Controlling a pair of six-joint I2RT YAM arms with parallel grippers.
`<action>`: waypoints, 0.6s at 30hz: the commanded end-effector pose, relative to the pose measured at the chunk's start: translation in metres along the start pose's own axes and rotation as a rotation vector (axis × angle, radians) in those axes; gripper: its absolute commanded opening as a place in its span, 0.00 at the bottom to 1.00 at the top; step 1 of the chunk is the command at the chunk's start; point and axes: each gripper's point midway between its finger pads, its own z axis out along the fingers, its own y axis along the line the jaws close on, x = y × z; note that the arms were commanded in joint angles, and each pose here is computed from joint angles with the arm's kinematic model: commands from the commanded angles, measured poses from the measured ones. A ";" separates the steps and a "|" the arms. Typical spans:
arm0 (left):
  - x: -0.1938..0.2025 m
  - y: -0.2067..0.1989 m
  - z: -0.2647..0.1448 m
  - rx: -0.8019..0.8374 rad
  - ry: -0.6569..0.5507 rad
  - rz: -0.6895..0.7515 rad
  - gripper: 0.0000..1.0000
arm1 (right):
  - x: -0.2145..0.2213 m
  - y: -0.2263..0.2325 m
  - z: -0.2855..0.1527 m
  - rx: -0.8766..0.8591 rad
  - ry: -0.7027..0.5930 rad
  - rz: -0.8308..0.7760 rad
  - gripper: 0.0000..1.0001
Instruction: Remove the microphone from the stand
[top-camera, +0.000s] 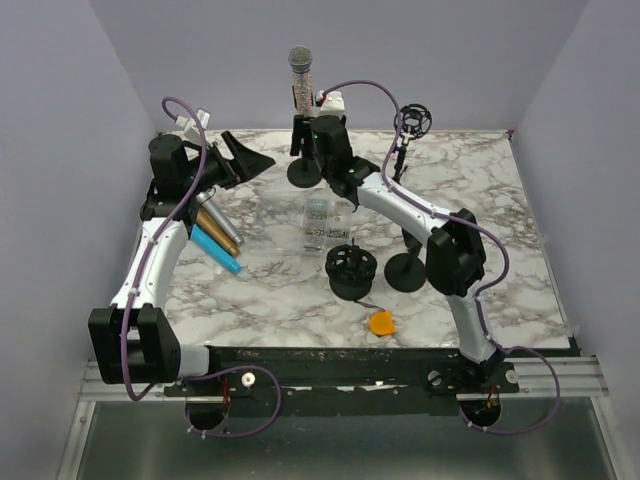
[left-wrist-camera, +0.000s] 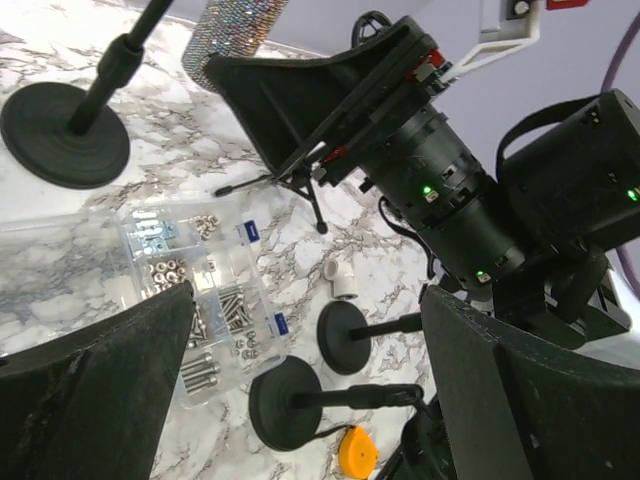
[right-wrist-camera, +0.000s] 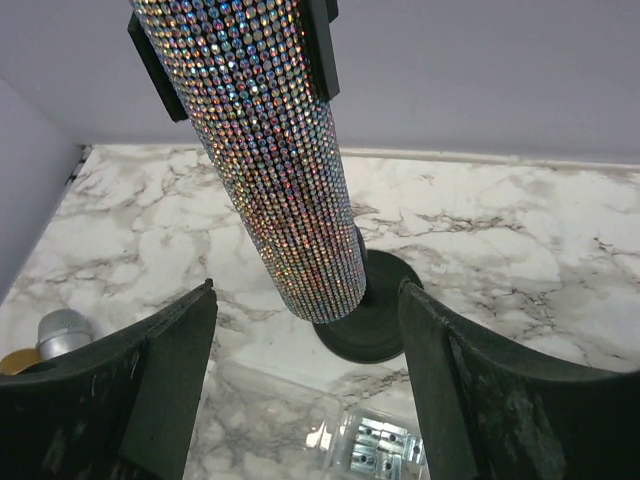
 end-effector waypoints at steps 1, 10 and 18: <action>-0.010 0.009 -0.002 -0.010 -0.025 -0.009 0.93 | -0.015 -0.006 0.011 0.120 -0.095 0.009 0.74; -0.012 0.012 -0.002 -0.013 -0.027 -0.014 0.93 | -0.015 -0.003 0.024 0.212 -0.177 -0.056 0.66; -0.013 0.016 -0.002 -0.032 -0.027 0.004 0.93 | -0.014 0.001 0.032 0.204 -0.189 -0.086 0.46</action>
